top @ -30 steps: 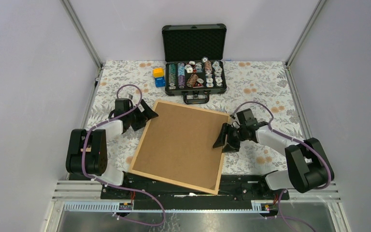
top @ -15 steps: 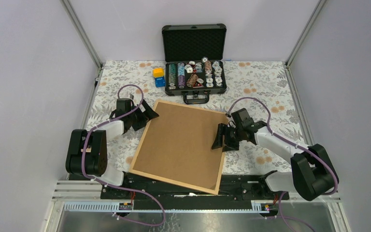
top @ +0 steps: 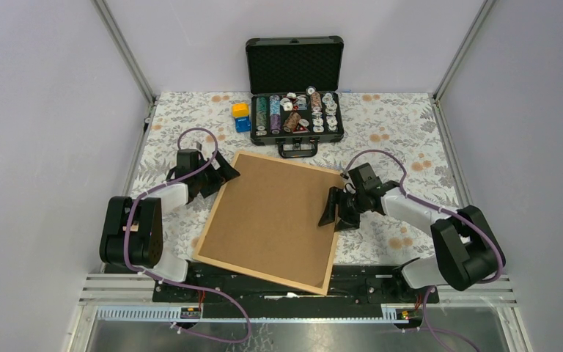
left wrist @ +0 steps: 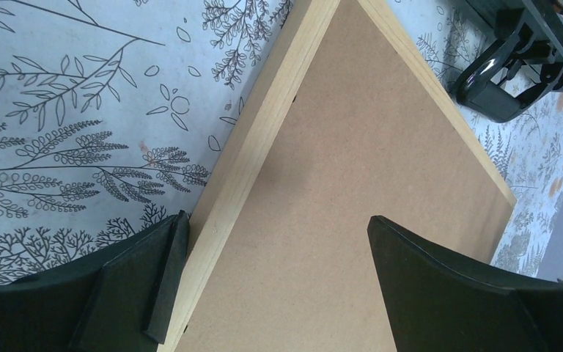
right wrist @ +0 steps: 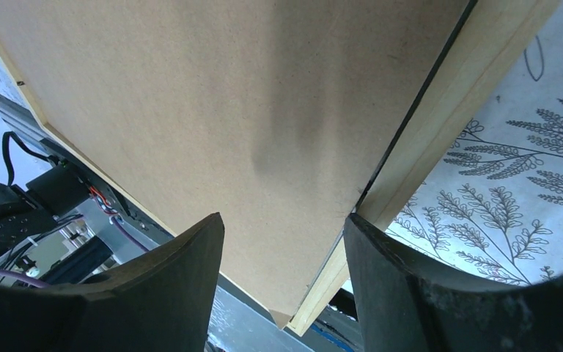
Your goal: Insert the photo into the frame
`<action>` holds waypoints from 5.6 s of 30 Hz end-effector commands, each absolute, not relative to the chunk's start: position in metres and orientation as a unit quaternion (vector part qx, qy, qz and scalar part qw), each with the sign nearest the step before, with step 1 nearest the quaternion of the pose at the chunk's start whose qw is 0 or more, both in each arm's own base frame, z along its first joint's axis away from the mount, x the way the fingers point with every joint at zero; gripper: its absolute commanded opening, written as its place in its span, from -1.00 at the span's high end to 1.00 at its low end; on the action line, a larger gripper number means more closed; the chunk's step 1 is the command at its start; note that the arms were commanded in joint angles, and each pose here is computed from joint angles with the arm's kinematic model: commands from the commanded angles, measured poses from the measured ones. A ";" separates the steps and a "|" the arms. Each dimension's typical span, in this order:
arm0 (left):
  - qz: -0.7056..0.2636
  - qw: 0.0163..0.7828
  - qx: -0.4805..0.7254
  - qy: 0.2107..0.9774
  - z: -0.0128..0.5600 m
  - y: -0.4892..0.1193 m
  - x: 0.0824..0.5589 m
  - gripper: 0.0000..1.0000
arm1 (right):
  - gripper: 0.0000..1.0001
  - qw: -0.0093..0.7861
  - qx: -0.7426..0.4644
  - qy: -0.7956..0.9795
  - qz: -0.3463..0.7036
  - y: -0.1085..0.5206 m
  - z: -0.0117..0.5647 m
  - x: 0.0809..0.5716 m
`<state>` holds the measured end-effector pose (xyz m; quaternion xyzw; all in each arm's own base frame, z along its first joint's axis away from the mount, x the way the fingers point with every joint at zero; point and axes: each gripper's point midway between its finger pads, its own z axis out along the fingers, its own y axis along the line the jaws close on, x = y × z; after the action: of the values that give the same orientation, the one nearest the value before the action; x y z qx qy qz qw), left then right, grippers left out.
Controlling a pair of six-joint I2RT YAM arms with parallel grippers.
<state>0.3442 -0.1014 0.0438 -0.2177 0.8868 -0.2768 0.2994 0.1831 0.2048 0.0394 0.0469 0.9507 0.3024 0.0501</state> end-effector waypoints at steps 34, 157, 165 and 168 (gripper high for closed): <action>-0.136 0.277 0.152 0.939 0.128 -0.360 0.203 -0.97 | -0.66 0.151 0.165 0.930 0.290 0.121 0.032 0.239; -0.259 0.160 -0.284 0.909 0.017 -0.064 0.296 -0.97 | -0.10 0.073 0.074 0.892 0.439 0.210 0.041 0.248; -0.275 0.145 -0.281 0.908 0.010 -0.083 0.289 -0.97 | -0.09 0.070 0.070 0.867 0.488 0.229 0.063 0.249; -0.274 0.146 -0.275 0.910 0.011 -0.087 0.288 -0.97 | -0.10 0.084 0.066 0.845 0.523 0.236 0.093 0.250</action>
<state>0.3233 -0.0569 0.0396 -0.2769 0.8978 -0.2581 0.2251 0.2466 0.2075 0.0417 0.1096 0.8882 0.4424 0.0584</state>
